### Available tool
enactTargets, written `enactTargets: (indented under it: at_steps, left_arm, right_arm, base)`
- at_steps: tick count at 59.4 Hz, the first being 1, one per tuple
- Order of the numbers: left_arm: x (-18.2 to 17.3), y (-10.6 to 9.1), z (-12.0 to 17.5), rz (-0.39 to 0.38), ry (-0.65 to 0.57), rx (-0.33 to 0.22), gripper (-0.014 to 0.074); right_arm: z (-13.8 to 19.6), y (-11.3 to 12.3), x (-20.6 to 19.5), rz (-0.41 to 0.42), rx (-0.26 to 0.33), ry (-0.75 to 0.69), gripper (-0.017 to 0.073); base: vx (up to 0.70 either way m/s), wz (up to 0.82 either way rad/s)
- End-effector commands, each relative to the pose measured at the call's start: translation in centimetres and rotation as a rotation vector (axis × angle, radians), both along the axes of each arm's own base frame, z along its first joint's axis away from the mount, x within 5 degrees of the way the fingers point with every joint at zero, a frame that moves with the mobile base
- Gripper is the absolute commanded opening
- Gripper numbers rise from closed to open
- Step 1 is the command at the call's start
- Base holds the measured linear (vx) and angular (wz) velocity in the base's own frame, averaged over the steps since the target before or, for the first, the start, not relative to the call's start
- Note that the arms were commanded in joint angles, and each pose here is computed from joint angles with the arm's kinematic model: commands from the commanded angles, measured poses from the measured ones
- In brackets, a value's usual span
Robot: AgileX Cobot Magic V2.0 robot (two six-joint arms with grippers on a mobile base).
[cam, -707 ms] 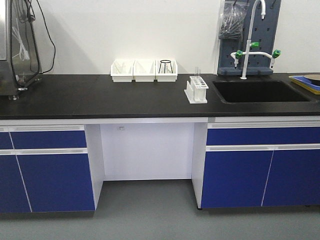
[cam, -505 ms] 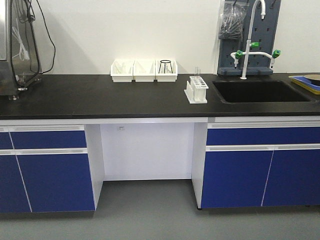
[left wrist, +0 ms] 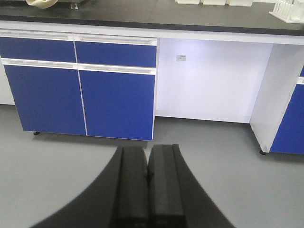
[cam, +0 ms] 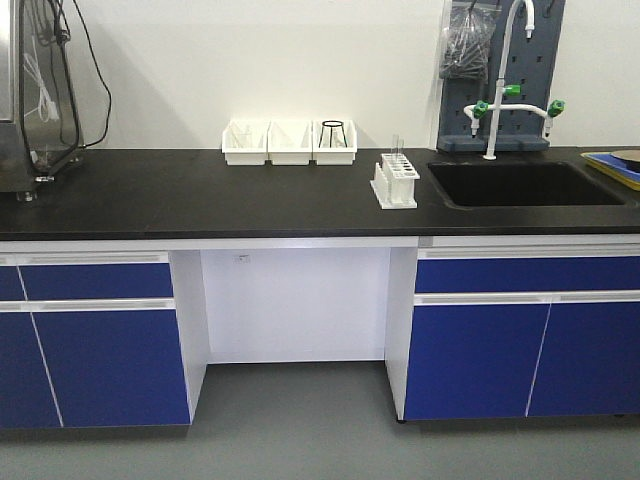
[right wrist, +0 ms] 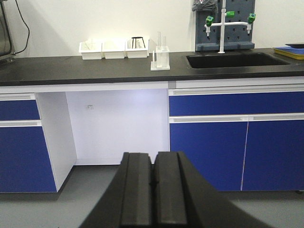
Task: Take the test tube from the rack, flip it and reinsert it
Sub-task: 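Drive the base toward the white test-tube rack on the bench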
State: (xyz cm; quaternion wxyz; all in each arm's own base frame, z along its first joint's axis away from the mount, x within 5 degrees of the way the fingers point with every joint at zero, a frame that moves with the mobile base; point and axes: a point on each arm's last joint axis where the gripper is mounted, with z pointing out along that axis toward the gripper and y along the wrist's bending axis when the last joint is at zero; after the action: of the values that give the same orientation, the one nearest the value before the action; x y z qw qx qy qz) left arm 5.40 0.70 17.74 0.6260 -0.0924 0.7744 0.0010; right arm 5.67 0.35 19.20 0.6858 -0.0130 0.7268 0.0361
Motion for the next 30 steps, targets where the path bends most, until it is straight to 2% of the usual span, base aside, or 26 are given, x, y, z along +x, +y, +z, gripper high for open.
enactTargets:
  at_steps: [1,13,30]
  left_arm:
    - [0.14,-0.07,0.74,-0.012,-0.089,0.006,-0.0006]
    - [0.14,-0.07,0.74,-0.012,-0.089,0.006,-0.0006]
    - [0.14,-0.07,0.74,-0.012,-0.089,0.006,-0.0006]
  right_arm:
    - [0.81,0.06,-0.07,0.006,-0.013,-0.094,-0.0009]
    - [0.81,0.06,-0.07,0.006,-0.013,-0.094,-0.0009]
    - [0.81,0.05,-0.07,0.005,-0.013,-0.094,-0.0009]
  base:
    - [0.12,0.01]
    - [0.21,-0.04]
    - [0.36,-0.07]
